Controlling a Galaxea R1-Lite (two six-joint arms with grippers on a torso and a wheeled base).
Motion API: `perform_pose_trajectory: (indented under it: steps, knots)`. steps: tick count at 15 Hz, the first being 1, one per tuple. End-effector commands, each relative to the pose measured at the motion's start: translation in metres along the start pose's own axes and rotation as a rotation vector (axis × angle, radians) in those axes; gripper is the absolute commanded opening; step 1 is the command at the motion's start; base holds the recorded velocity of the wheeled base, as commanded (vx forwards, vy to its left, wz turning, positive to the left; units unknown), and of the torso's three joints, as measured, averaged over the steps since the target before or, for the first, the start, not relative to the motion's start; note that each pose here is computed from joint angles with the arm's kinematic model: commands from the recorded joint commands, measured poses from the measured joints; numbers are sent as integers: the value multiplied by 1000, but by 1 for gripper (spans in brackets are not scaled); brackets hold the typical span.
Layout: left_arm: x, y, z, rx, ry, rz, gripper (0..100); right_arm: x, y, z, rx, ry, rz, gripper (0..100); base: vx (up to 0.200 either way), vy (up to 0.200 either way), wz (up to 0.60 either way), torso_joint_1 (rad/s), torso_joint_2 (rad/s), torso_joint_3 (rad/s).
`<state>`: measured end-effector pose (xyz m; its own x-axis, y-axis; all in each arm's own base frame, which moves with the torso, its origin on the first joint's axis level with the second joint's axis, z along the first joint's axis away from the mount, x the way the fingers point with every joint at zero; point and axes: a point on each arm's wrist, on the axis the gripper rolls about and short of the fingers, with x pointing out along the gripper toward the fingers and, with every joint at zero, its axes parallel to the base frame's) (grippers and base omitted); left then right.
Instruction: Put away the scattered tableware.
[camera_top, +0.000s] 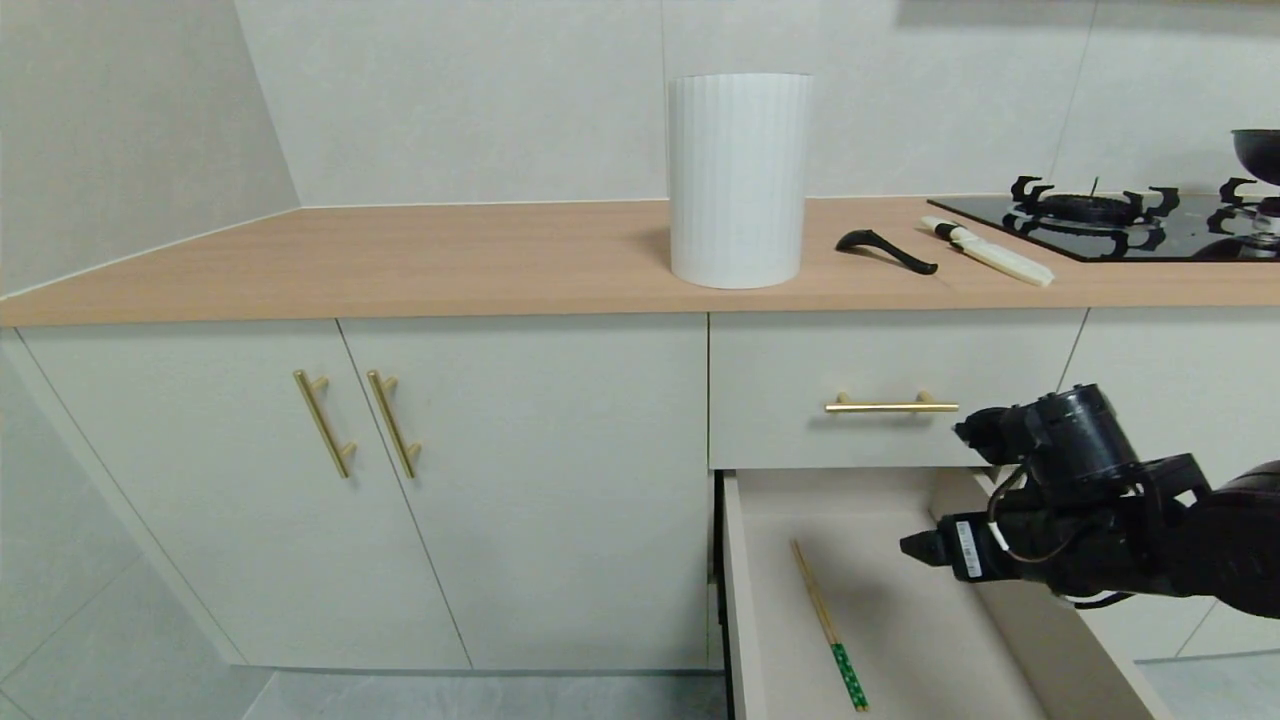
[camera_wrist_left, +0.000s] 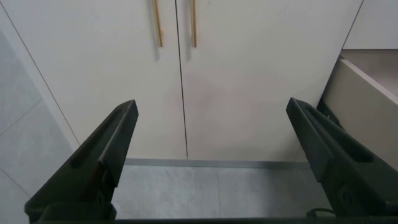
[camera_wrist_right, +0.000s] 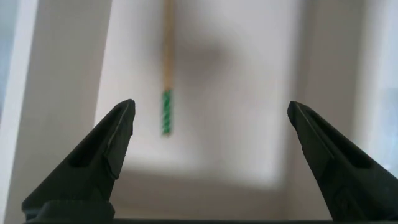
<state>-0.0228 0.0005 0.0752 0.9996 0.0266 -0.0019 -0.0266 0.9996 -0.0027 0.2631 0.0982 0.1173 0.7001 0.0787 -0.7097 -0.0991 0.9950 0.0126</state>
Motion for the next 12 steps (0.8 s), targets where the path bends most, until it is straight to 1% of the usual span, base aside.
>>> perform_pose_trajectory:
  steps: [1,6,7,10,12]
  knots:
    - [0,0,0,0,0,1,100,-21,-9,9,22,-73,-2,100,0,0,0,0,0,0]
    - [0,0,0,0,1,1,100,-25,-10,9,2,-86,-16,100,0,0,0,0,0,0]
    - [0,0,0,0,1,1,100,-25,-11,8,2,-85,-20,100,0,0,0,27,-173,-134]
    - [0,0,0,0,1,1,100,-23,-11,7,-1,-81,-38,100,0,0,0,85,-245,-256]
    - [0,0,0,0,1,1,100,-22,-11,6,-12,-78,-51,100,0,0,0,134,-498,-312]
